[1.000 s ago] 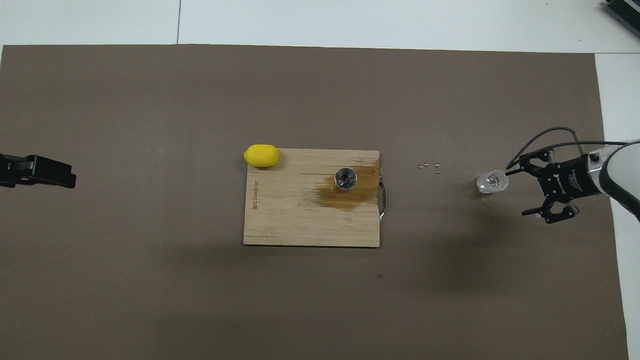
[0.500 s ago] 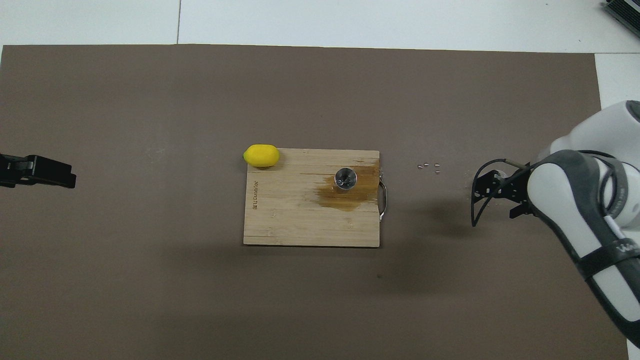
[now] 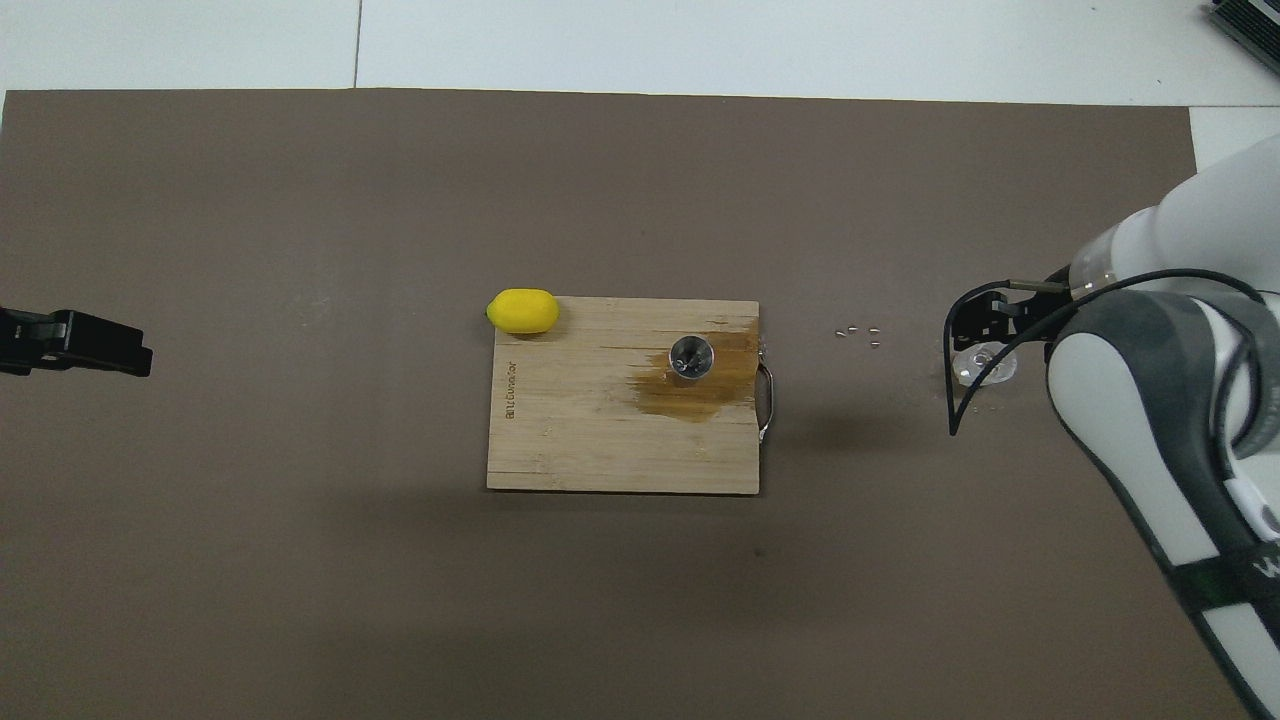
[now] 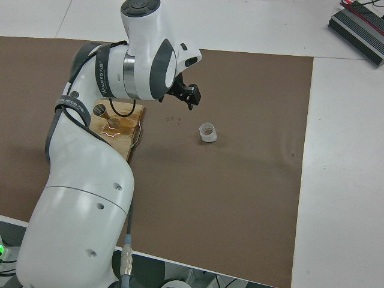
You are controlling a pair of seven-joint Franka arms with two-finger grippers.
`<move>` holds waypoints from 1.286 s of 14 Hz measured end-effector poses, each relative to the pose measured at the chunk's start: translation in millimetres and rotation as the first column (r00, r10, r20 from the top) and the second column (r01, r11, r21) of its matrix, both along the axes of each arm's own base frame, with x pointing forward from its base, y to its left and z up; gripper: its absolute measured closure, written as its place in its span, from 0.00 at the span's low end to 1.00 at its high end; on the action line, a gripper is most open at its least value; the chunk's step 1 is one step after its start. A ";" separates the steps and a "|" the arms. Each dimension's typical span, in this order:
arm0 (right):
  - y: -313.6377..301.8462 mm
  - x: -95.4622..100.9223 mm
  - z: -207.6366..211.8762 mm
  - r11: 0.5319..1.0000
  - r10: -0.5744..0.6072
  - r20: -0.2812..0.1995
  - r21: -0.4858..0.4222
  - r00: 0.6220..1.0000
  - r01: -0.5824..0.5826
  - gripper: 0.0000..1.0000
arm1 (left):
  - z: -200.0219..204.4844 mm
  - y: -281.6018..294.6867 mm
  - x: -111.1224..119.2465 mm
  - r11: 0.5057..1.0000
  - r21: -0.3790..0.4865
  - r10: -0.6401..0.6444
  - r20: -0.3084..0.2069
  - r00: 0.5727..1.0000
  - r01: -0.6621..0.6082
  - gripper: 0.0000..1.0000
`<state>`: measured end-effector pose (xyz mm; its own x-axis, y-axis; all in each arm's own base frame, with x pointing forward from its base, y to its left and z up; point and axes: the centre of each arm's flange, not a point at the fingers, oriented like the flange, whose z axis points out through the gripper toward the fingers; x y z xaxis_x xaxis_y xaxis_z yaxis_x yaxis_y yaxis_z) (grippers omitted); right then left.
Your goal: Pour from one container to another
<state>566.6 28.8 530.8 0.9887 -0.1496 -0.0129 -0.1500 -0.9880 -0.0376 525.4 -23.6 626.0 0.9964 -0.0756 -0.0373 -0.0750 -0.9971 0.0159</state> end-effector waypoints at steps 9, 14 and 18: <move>6.2 -21.8 87.6 0.995 0.074 -0.009 -0.060 0.997 -0.075 0.00 | 0.0 0.0 0.0 1.000 0.000 0.000 0.000 1.000 0.000 0.00; 11.6 -24.0 88.2 0.993 0.100 -0.046 -0.059 0.994 -0.102 0.00 | 0.0 0.0 0.0 1.000 0.000 0.000 0.000 1.000 0.000 0.00; 9.0 -23.8 87.0 0.993 0.102 -0.050 -0.058 0.993 -0.105 0.00 | 0.0 0.0 0.0 1.000 0.000 0.000 0.000 1.000 0.000 0.00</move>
